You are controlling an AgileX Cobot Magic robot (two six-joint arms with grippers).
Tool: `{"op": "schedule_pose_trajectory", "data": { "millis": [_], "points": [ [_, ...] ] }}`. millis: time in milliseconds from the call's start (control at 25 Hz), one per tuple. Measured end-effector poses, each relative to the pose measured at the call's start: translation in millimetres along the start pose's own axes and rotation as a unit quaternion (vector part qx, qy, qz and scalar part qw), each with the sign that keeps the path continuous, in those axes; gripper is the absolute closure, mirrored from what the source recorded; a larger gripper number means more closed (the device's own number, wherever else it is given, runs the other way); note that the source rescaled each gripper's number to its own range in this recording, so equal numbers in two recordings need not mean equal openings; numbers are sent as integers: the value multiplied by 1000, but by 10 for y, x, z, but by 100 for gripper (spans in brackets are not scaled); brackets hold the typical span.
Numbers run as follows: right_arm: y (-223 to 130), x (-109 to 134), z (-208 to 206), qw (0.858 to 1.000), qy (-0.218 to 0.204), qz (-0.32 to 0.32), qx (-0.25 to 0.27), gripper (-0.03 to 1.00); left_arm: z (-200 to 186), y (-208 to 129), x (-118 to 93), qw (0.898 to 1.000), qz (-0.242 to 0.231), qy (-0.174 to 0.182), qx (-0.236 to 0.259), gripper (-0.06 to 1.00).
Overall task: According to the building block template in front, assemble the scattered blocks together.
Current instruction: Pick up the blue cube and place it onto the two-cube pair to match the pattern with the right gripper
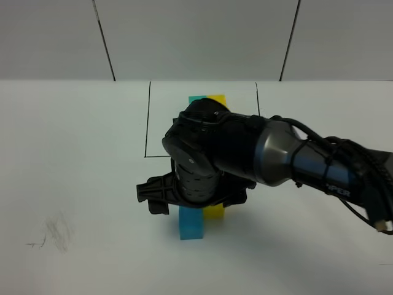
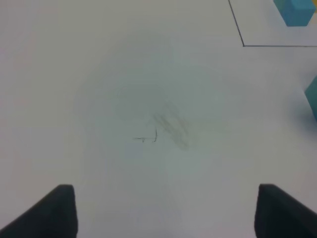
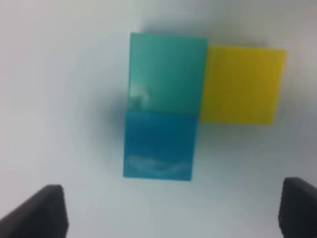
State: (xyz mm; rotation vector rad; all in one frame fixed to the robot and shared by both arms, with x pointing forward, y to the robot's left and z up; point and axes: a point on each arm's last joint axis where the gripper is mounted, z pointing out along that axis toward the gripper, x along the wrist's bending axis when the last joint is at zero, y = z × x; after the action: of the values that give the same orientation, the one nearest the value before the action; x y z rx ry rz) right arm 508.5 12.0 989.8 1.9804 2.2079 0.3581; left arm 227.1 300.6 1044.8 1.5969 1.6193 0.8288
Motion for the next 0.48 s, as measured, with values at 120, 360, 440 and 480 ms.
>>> {"op": "schedule_pose_trajectory", "data": {
  "millis": [120,360,440,480],
  "points": [
    [44,-135,-258,1000,-20,-7,-19,16,0,0,0,1000,0,0,0,35],
    [262,-718,-932,997,-41,5,-72,12,0,0,0,1000,1,0,0,35],
    [331,-998,-1187,995,-45,6,-94,6,0,0,0,1000,1,0,0,35],
    [366,-1166,-1312,993,-48,6,-105,2,0,0,0,1000,1,0,0,35]
  ]
}}
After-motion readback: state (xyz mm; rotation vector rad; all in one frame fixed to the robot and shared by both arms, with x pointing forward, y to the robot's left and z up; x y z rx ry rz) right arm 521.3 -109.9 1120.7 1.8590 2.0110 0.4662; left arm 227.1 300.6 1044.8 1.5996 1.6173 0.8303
